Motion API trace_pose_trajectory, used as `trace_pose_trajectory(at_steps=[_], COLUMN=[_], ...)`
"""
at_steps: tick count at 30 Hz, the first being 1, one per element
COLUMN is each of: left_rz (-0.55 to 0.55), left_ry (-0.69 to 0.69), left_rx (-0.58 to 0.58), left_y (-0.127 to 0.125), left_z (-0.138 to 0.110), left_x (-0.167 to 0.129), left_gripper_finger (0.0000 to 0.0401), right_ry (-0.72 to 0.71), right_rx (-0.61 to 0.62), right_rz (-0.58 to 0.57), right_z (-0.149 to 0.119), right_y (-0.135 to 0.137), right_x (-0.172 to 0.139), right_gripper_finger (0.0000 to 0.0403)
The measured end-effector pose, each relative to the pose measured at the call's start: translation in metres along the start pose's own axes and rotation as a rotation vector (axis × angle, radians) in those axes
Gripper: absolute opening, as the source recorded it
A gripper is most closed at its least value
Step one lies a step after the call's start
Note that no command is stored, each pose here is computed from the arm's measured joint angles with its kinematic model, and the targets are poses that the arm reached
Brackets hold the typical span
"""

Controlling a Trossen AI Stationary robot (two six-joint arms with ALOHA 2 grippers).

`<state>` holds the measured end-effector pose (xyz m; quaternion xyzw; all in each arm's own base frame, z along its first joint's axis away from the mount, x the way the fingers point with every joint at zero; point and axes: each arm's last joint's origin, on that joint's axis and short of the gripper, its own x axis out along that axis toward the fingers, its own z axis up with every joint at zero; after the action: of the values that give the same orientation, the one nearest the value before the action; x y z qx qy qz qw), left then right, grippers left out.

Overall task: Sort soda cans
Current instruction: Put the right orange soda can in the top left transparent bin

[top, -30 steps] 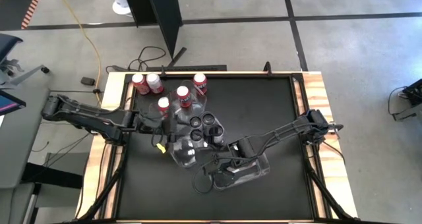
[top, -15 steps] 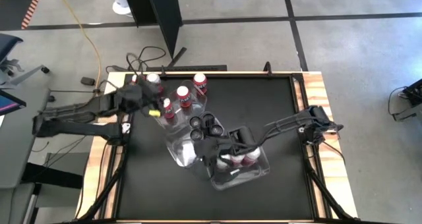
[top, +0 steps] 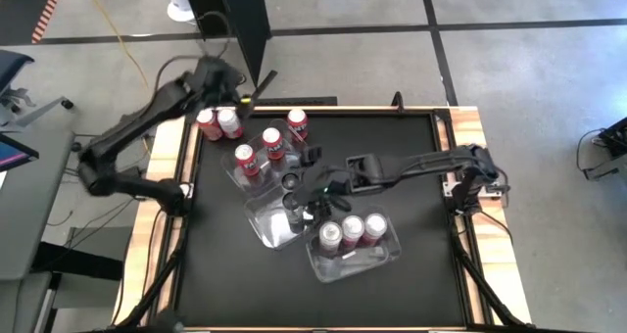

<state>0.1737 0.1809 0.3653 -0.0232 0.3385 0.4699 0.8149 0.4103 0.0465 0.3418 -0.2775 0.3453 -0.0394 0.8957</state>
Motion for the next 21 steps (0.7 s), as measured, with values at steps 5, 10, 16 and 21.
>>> trace_pose_trajectory(at_steps=[5,10,16,21], left_rz=[-0.197,-0.396,-0.548,-0.560], left_ry=[-0.011,-0.017,-0.018,-0.008], left_rx=[0.169,0.324,0.360,0.367], left_y=[0.002,-0.013,-0.028,-0.033], left_z=[0.030,0.038,0.042,0.049], left_x=[0.037,0.078,0.122,0.145], left_gripper_finger=[0.0333,0.0328,0.0327,0.0327], right_ry=[-0.008,-0.040,-0.061,-0.064], right_rx=[0.008,0.021,0.053,0.099], right_rz=[0.031,-0.002,-0.038,-0.066], right_z=[-0.008,-0.015,-0.033,-0.050], right_y=[-0.025,-0.044,-0.056,-0.061], right_x=[-0.027,-0.060,-0.088,-0.099], right_gripper_finger=[0.0397,0.0397,0.0397,0.0397])
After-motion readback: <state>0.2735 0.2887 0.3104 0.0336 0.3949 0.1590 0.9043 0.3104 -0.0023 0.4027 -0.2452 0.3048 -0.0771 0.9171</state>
